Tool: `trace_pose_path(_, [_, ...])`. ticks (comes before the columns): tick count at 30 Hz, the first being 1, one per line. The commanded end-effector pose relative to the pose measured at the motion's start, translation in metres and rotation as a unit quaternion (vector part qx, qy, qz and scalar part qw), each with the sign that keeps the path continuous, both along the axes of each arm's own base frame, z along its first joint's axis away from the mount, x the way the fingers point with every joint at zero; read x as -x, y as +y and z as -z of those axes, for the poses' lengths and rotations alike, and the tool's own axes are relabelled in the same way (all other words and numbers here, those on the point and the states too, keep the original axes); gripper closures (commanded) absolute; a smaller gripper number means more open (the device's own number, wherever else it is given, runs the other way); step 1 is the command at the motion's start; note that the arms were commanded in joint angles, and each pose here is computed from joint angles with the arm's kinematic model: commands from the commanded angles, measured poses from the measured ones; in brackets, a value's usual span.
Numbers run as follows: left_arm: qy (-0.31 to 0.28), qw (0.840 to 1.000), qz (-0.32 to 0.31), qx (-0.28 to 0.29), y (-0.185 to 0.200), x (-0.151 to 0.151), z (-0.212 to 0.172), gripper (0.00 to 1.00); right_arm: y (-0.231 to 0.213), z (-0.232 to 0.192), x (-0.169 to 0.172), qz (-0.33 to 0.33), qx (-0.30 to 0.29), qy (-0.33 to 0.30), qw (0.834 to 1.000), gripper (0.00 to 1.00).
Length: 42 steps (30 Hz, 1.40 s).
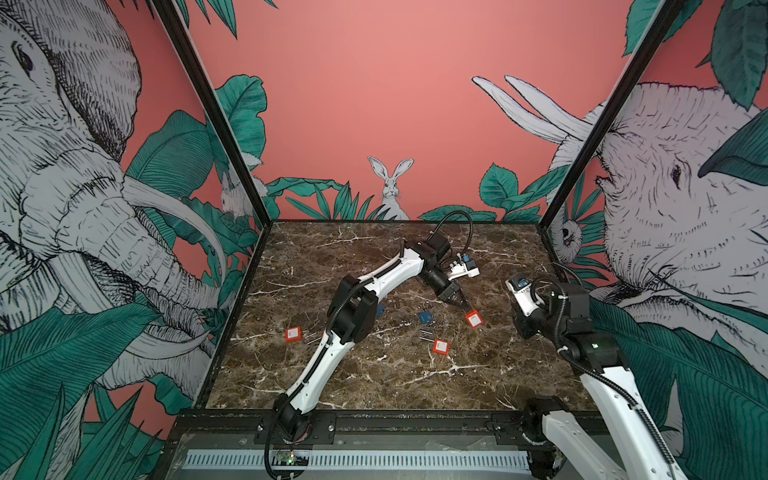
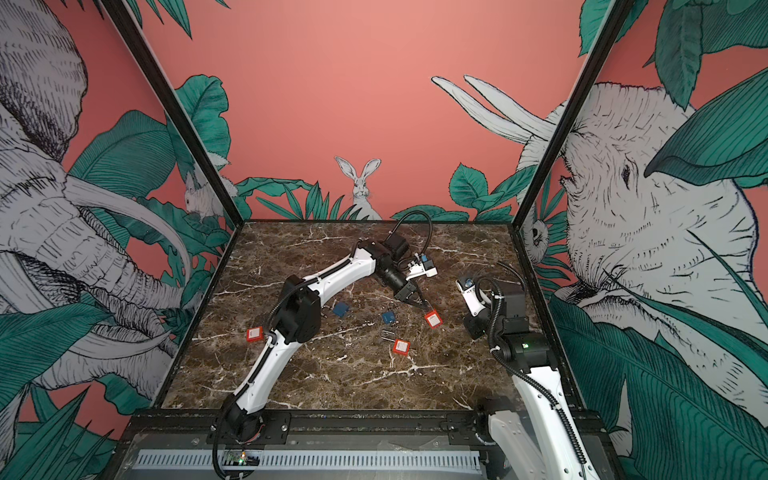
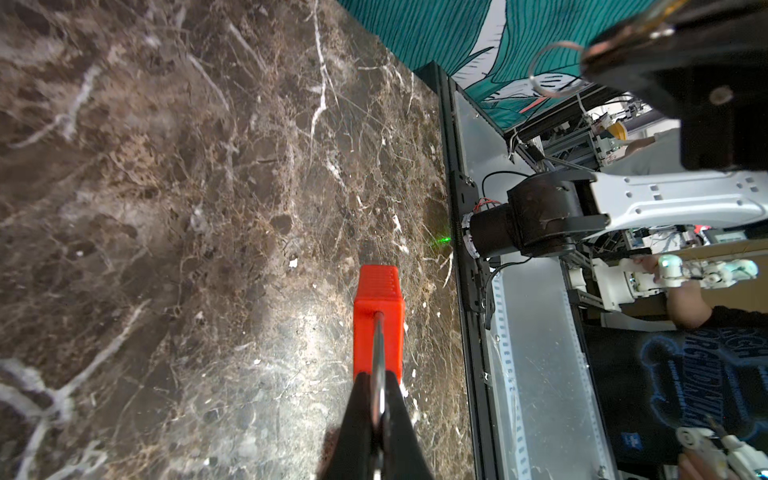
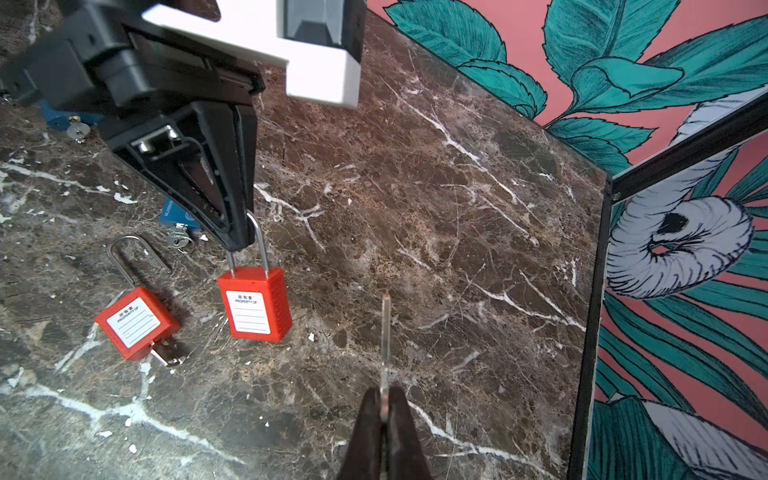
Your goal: Lock with the key
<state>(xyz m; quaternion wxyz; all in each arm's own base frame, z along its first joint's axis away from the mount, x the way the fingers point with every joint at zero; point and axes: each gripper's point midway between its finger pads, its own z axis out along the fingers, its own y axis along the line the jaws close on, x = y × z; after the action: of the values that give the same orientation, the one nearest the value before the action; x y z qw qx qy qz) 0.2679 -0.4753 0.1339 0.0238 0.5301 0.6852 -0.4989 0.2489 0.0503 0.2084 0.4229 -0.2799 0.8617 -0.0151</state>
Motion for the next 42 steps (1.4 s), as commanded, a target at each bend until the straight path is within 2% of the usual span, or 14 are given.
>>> trace_pose_path(1, [0.011,1.000,-0.011,-0.014,-0.005,0.001,-0.004,1.00,0.000,0.004,0.001,0.005,-0.007,0.007,1.000,1.00])
trace_pose_path(11, [0.053,0.996,-0.022,-0.070,-0.018,0.007,0.040,1.00,0.006,0.015,0.003,0.002,-0.028,0.024,0.999,1.00])
trace_pose_path(17, [0.049,0.993,-0.046,-0.093,-0.020,-0.002,0.051,1.00,0.008,0.022,0.003,0.001,-0.034,0.035,0.999,1.00])
trace_pose_path(19, [0.052,0.992,-0.052,-0.106,-0.021,-0.004,0.065,1.00,0.009,0.025,0.003,0.001,-0.040,0.041,0.998,1.00])
trace_pose_path(24, [0.042,0.991,-0.062,-0.107,-0.024,-0.011,0.070,0.99,0.010,0.031,0.005,0.008,-0.050,0.050,0.997,1.00])
trace_pose_path(26, [0.033,0.992,-0.066,-0.107,-0.026,-0.015,0.069,0.90,0.010,0.033,0.006,0.009,-0.051,0.052,0.997,1.00])
trace_pose_path(31, [0.006,0.992,-0.079,-0.096,-0.030,-0.026,0.061,0.79,0.009,0.032,0.008,0.012,-0.050,0.055,0.997,1.00])
trace_pose_path(38, [-0.065,0.991,-0.101,-0.061,-0.029,-0.047,0.010,0.56,0.002,0.026,0.002,0.021,-0.028,0.053,0.998,1.00])
trace_pose_path(42, [-0.107,0.985,-0.123,-0.049,-0.024,-0.059,-0.020,0.53,0.012,0.021,-0.005,0.011,-0.056,0.064,0.996,1.00])
